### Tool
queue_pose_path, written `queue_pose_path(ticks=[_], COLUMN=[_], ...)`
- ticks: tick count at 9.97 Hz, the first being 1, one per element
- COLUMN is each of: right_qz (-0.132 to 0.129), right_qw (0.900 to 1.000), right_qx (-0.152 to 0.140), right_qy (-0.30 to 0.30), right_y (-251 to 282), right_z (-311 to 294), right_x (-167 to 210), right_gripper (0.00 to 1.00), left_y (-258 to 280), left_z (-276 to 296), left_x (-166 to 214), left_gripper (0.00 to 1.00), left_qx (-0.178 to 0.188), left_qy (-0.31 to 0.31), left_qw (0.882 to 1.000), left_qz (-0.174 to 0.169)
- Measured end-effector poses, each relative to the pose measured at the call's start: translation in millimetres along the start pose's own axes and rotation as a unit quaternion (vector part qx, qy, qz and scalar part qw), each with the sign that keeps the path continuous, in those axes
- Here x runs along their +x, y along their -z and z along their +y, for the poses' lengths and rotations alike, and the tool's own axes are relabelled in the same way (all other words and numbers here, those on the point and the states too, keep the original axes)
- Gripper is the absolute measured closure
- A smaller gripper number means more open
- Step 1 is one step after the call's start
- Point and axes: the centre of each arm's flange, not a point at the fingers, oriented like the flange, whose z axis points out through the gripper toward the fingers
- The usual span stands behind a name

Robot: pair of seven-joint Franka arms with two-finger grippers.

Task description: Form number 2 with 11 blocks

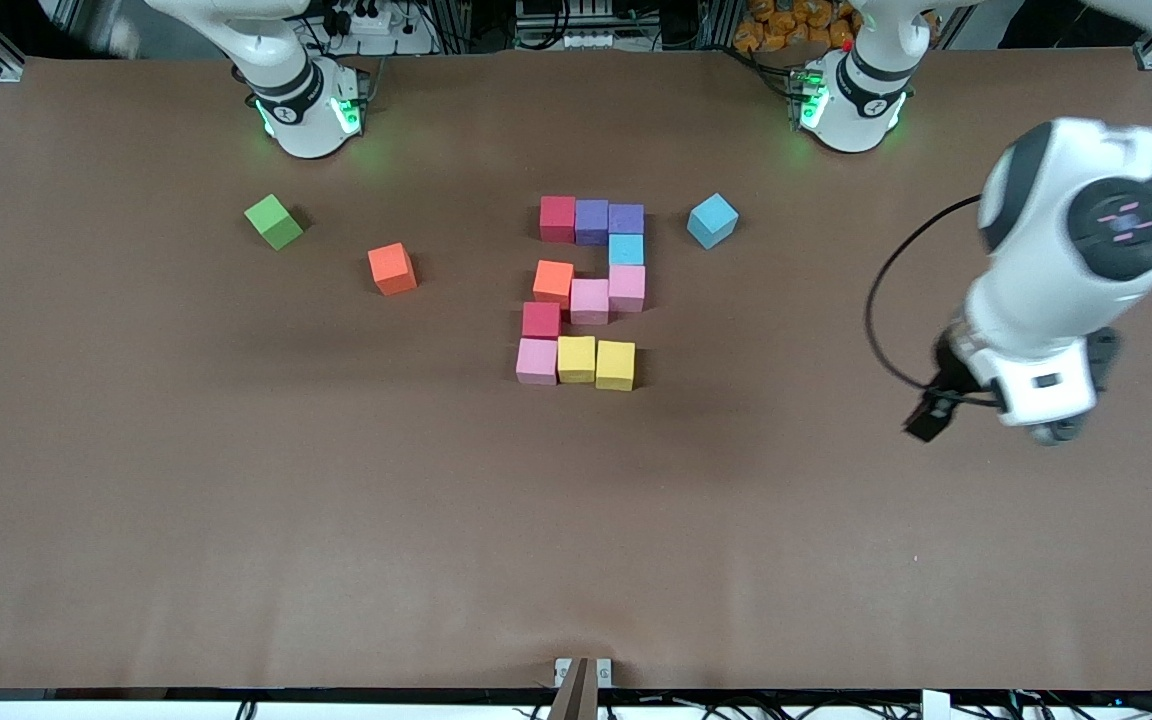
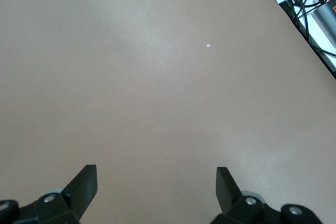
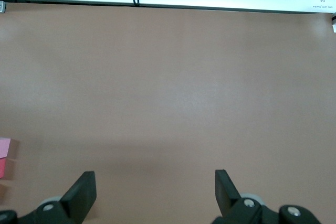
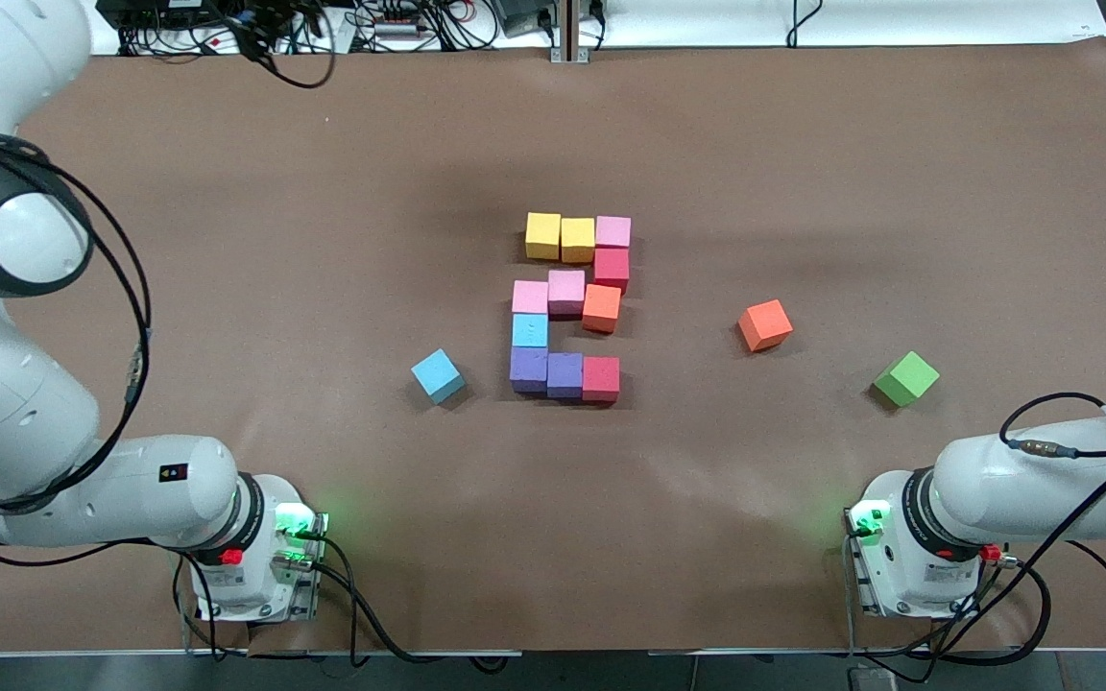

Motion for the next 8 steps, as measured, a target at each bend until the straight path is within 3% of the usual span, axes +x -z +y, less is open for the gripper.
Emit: queue_pose_path(ticks=[3,6,8], right_qz=[0.001,0.002,0.001], right_qw=[1.000,1.000,1.000], right_qx=[0.000,-0.001,0.000], right_qy=[0.000,0.000,0.001], right_y=[1,2,0], right_z=[0,1,-1], right_x=[1,1,2], right_gripper=[0.00,0.00,0.00], left_y=[44,90,133], left_z=[-57,-102,-136], left_x=[25,14,11], left_gripper=[0.00,0.00,0.00], left_qx=[0.025,0.027,0.007], left_qy=[-0.127,-0.278,-0.343], left_qw=[0.991,0.959,0.939], left_qz=[-0.017,-0.037,-0.028])
